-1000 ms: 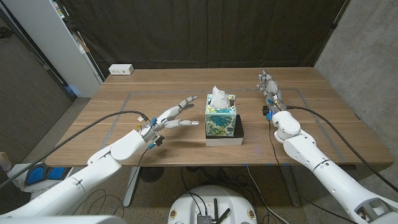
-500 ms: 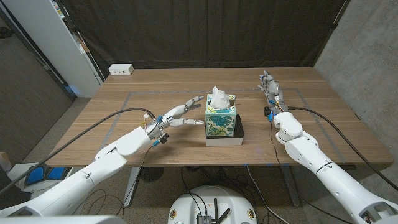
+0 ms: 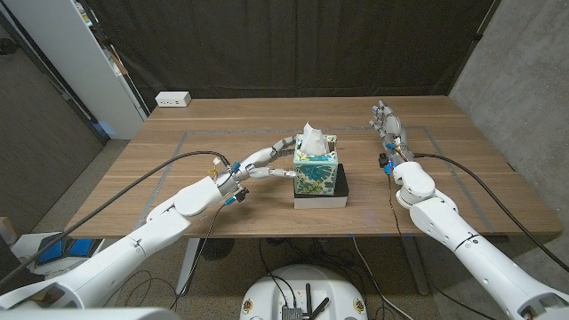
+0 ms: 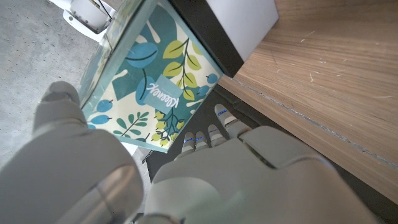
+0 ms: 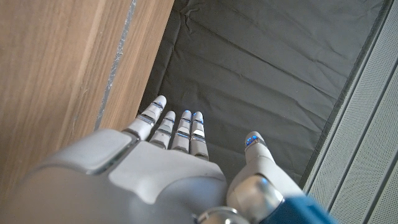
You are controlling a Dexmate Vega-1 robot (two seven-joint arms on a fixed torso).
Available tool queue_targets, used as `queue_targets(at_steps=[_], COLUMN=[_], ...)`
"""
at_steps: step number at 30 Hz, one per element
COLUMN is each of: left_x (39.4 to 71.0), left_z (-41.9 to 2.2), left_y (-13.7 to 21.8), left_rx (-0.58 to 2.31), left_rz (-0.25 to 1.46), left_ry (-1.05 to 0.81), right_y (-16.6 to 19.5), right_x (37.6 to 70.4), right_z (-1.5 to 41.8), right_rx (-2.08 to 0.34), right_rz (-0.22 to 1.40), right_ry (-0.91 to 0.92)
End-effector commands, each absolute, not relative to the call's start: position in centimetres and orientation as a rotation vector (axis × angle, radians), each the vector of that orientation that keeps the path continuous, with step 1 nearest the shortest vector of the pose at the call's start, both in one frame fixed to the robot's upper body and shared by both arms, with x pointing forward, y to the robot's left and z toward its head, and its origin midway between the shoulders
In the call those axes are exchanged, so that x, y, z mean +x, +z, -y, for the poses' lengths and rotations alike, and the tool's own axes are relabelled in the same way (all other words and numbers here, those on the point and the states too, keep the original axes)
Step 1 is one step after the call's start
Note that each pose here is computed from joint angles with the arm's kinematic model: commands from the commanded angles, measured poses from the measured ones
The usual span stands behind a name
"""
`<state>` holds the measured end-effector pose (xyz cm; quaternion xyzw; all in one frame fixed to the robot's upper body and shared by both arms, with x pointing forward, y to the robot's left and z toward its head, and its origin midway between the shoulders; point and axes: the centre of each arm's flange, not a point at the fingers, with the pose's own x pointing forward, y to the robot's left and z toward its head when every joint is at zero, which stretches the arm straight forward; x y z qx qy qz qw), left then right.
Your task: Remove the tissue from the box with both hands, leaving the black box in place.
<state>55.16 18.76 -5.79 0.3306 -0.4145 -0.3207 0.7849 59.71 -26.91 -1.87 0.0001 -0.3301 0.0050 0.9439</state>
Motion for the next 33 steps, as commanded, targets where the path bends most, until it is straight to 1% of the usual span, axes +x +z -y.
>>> queue_targets(at_steps=[1,9,20,33], left_x=[55.9,55.9,55.8,55.8], left_z=[-17.2,-17.1,-17.8,-18.1], left_y=[-5.1,-5.2,-5.6,-5.4], left_rx=[0.692,0.654,0.587,0.599], left_rz=[0.864,0.835,0.829,0.820], left_ry=[-0.767,-0.770,-0.717,-0.713], right_y=[-2.0,-2.5,-2.5,-2.2], right_x=[59.0,58.7,59.0,59.3], right_z=[27.4,28.0,27.9,27.8], right_rx=[0.007,0.012,0.012,0.013], right_rz=[0.702,0.701,0.695,0.694], right_ry=[0.013,0.003,0.012,0.013])
